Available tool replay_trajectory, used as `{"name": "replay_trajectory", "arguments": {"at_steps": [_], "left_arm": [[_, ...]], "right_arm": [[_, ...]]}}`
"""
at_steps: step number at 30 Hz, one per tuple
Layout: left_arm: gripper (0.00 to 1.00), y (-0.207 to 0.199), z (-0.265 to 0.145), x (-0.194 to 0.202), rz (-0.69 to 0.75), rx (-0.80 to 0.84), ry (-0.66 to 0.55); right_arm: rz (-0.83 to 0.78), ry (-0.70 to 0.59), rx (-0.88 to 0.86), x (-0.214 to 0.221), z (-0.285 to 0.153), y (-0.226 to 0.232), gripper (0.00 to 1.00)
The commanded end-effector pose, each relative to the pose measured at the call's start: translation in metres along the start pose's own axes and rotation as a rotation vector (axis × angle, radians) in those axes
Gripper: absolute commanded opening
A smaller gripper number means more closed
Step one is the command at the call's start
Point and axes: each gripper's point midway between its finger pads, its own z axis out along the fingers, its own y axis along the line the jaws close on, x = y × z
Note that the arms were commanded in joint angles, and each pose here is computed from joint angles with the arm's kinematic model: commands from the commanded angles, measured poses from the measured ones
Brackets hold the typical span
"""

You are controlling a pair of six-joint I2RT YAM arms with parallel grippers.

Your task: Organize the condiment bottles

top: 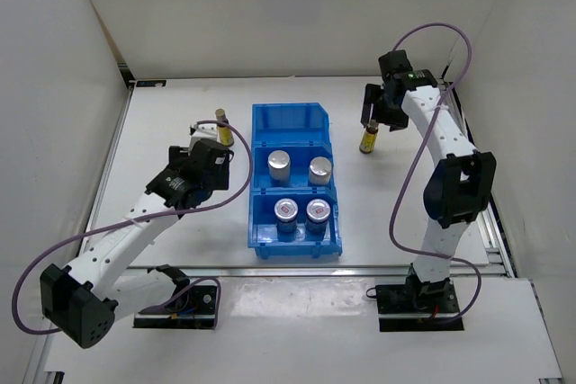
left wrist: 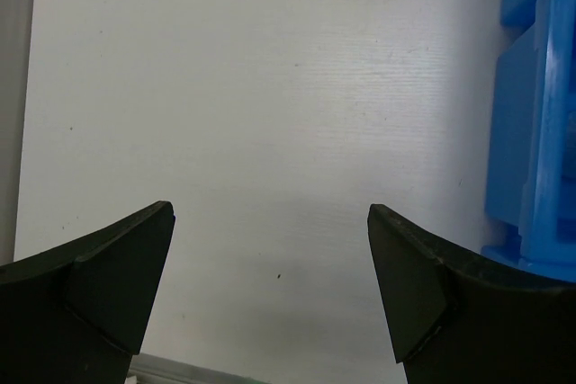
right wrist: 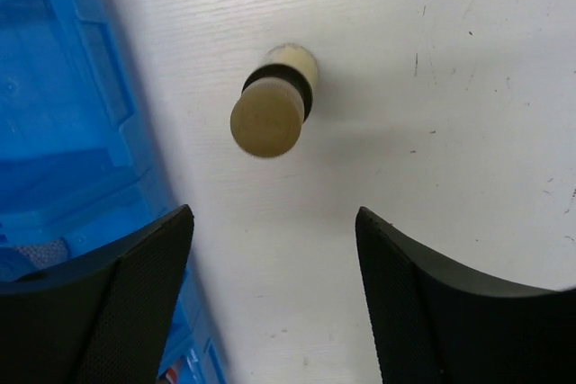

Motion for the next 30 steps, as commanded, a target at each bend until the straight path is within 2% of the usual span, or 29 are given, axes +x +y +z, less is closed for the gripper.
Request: {"name": "replay_trajectory", "arguments": {"at_steps": [1, 12, 19, 29, 30], "left_arm": [[0.99, 0.005, -0.003, -0.028, -0.049, -0.017, -0.093], [0.99, 0.003, 0.007, -0.028, -0.041, -0.031, -0.062], [0.99, 0.003, 0.007, -0.028, -0.041, -0.031, -0.062], [0.99, 0.001, 0.011, -0.025, -0.029, -0.035, -0.046], [0.99, 0.001, 0.011, -0.025, -0.029, -0.035, -0.046]], "right_arm": [[-0.003, -0.051, -0.043, -0.024, 0.001, 0.009, 0.75], [0.003, -0.026, -0.009, -0.034, 0.031, 0.007, 0.55], [0.002, -0.023, 0.02, -0.036, 0.036, 0.003, 0.4], [0.004, -0.049, 0.06, -0.039, 0.029, -0.005, 0.1], [0.004, -0.049, 0.06, -0.039, 0.028, -0.005, 0.04]]}}
